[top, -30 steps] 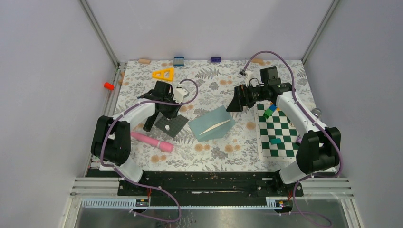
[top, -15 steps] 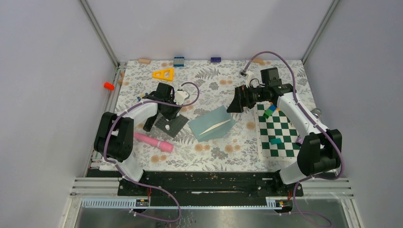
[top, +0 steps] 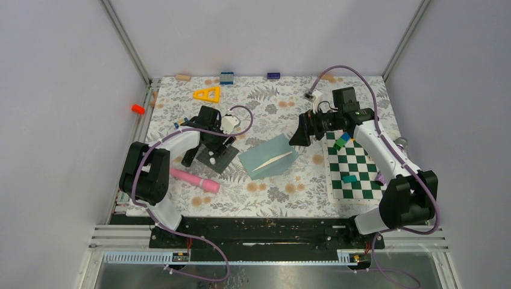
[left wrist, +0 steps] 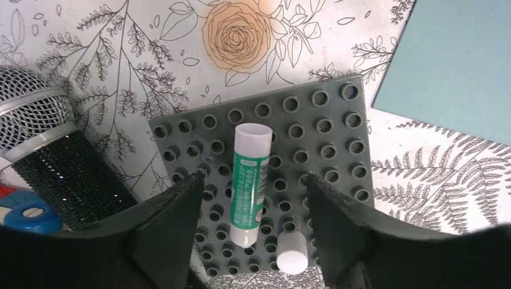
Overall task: Place the letter into the envelope and seal it
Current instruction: Place the solid glue at the center of the board, then seal the envelope flap on the envelope.
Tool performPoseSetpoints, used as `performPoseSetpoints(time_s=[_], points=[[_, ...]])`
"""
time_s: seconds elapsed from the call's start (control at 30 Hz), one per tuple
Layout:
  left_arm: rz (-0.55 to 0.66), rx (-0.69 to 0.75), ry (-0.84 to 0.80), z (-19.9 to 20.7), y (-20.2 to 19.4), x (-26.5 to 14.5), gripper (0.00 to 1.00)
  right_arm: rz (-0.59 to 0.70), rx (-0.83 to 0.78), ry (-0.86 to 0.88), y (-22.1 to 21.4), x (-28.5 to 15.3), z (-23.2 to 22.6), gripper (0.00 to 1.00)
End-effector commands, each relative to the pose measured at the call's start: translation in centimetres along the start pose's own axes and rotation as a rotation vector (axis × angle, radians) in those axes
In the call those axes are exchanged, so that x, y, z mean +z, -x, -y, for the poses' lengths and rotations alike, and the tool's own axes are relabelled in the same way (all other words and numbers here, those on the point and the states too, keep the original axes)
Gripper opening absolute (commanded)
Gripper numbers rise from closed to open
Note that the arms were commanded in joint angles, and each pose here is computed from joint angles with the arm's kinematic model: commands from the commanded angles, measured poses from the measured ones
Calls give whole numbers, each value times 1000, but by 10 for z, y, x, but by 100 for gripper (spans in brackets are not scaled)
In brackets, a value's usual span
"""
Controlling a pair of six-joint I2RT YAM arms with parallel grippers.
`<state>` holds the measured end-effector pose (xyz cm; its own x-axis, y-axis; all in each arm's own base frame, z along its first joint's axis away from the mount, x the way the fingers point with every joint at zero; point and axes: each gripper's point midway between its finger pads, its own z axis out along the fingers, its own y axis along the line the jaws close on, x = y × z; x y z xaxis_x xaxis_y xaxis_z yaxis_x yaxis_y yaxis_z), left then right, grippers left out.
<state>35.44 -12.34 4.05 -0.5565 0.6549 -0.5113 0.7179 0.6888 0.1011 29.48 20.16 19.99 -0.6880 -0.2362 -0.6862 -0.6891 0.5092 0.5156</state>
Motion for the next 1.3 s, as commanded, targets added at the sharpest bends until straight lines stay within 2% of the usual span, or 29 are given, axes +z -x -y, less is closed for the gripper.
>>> performPoseSetpoints(time_s=[0.0, 0.2, 0.27, 0.37, 0.5, 0.67, 0.8, 1.0, 1.27], points=[[85, -5, 17, -7, 29, -19, 70, -32, -215, 15, -19, -7, -18, 100], [195, -54, -47, 2, 80, -39, 84, -21, -758, 27, -70, 8, -22, 100], [211, -61, -63, 11, 94, -39, 86, 33, -963, -12, -73, 14, -22, 100], [229, -86, -92, 27, 114, -32, 86, 17, -1130, -47, -82, 25, -17, 100], [228, -102, -118, 47, 134, -18, 85, -47, -1180, -84, -86, 37, -6, 100], [222, -129, -136, 65, 145, -3, 81, -64, -1269, -194, -88, 57, 13, 100], [193, -195, -201, 77, 143, 11, 76, -78, -1336, -239, -92, 67, 20, 100], [165, -262, -268, 90, 139, 21, 75, -85, -1371, -258, -99, 75, 23, 100], [113, -317, -255, 92, 125, 41, 75, -143, -1425, -270, -113, 91, 32, 100]])
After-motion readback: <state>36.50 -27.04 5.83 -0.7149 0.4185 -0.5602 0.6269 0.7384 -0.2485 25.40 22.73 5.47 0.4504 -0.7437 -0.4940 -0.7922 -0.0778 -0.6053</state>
